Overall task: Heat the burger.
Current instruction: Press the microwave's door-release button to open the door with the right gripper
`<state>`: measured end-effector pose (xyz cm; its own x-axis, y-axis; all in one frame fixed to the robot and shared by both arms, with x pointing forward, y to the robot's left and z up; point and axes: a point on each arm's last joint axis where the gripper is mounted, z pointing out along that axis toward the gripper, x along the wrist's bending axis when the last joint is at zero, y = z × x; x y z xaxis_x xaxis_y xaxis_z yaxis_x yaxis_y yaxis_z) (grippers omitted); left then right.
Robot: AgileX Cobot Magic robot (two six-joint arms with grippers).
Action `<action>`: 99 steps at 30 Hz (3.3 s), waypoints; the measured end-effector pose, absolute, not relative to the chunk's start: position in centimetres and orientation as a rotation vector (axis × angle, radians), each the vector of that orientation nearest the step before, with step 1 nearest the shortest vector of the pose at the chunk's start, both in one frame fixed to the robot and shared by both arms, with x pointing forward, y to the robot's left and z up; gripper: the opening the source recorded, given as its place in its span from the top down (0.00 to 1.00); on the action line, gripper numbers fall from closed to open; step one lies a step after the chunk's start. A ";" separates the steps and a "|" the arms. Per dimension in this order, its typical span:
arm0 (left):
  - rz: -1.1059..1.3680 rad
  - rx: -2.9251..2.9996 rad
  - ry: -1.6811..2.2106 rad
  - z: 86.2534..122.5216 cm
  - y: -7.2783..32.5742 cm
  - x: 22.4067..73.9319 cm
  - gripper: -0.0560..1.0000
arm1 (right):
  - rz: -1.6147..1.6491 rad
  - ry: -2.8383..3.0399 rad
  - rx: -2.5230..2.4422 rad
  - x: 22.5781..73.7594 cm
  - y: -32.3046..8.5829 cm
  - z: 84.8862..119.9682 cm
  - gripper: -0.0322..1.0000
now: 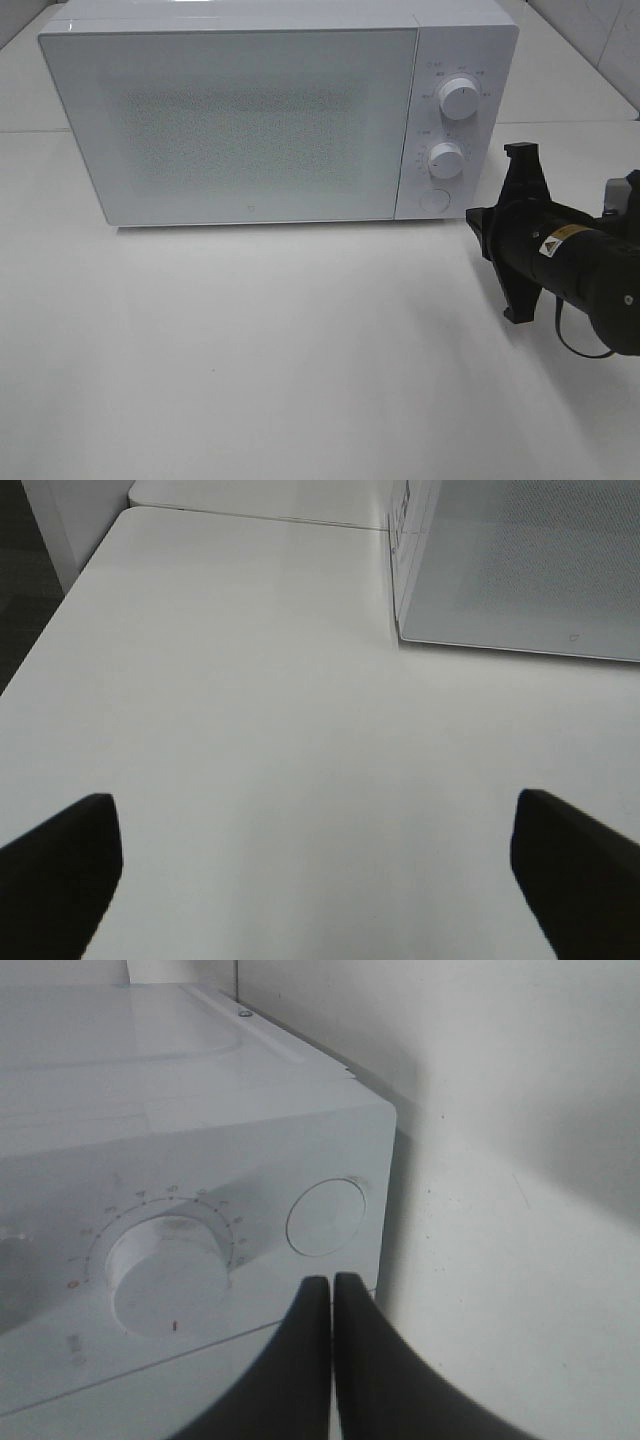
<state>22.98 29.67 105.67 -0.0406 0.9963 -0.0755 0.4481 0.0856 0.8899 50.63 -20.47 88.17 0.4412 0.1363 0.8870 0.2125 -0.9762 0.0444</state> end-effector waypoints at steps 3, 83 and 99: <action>0.905 1.465 1.599 105.7 29.7 23.0 0.02 | -1.584 -0.275 -2.614 51.4 -20.3 87.6 0.97; 0.905 1.465 1.599 105.7 29.7 23.0 0.02 | -1.609 -0.204 -2.715 59.1 -17.5 85.0 0.97; 0.905 1.465 1.599 105.7 29.7 23.0 0.02 | -1.601 -0.206 -2.698 58.9 -17.5 85.2 0.97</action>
<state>22.98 29.67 105.67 -0.0406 0.9963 -0.0755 0.4481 0.0856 0.8899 58.86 -17.47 85.19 0.4727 0.1137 0.8738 0.1109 -0.9914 0.0690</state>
